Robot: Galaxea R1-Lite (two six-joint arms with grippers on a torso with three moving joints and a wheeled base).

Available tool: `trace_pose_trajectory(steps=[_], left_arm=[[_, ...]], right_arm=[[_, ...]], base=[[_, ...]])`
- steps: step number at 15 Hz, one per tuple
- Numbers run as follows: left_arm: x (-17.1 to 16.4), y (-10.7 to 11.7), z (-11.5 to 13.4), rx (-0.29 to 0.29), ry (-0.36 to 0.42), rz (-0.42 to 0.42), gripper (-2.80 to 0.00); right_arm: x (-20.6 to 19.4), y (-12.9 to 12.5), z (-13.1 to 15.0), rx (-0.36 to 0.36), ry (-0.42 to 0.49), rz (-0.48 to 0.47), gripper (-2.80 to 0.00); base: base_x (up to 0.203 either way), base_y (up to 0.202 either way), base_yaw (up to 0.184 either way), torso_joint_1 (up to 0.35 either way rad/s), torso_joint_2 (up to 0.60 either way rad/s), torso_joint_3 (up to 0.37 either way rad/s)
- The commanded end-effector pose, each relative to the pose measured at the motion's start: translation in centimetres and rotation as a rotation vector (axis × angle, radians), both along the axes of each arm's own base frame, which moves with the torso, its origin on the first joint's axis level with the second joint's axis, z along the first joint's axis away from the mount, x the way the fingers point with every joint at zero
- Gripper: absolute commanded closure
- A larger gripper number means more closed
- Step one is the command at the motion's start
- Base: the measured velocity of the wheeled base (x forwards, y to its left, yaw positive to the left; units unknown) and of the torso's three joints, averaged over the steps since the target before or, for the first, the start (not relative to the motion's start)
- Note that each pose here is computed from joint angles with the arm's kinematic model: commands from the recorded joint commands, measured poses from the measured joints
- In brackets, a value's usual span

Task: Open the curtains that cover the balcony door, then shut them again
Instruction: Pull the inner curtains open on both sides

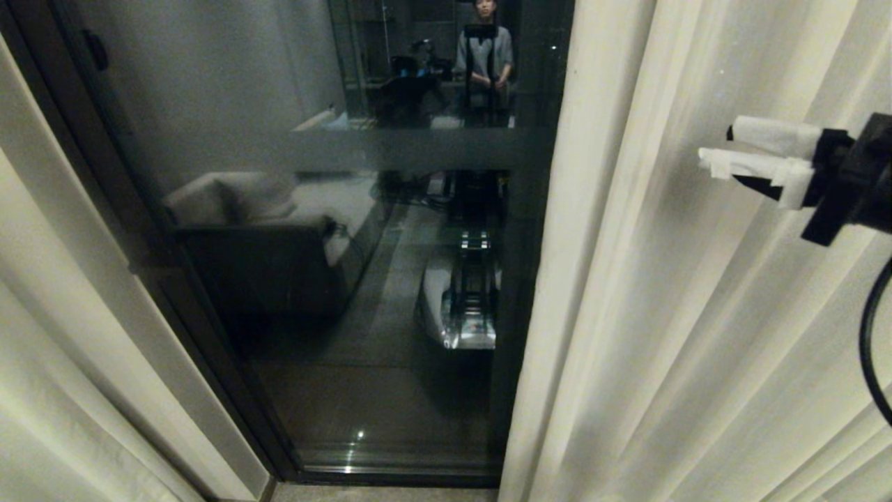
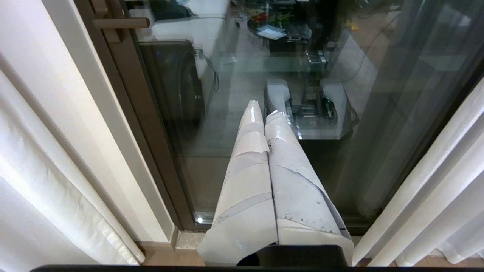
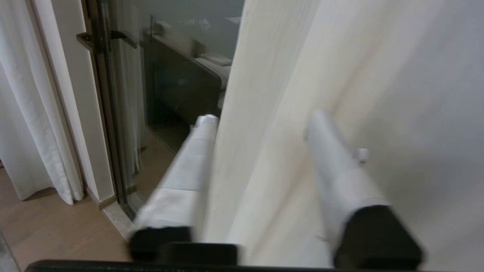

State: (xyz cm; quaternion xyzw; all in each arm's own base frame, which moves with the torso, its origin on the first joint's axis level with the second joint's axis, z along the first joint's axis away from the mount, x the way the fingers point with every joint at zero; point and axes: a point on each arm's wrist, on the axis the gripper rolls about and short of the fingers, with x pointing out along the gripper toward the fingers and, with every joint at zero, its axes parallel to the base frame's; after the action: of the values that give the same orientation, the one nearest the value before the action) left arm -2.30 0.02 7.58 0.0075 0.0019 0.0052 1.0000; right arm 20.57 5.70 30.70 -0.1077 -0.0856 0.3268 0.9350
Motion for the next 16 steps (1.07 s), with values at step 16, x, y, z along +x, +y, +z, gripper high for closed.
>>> trace_pose_trajectory(steps=[16], left_arm=[[0.0, 0.0, 0.0, 0.000, -0.001, 0.000, 0.00]], right_arm=[[13.2, 2.9, 1.9, 0.038, -0.035, -0.176, -2.80]], base=[[0.000, 0.000, 0.000, 0.000, 0.00, 0.000]])
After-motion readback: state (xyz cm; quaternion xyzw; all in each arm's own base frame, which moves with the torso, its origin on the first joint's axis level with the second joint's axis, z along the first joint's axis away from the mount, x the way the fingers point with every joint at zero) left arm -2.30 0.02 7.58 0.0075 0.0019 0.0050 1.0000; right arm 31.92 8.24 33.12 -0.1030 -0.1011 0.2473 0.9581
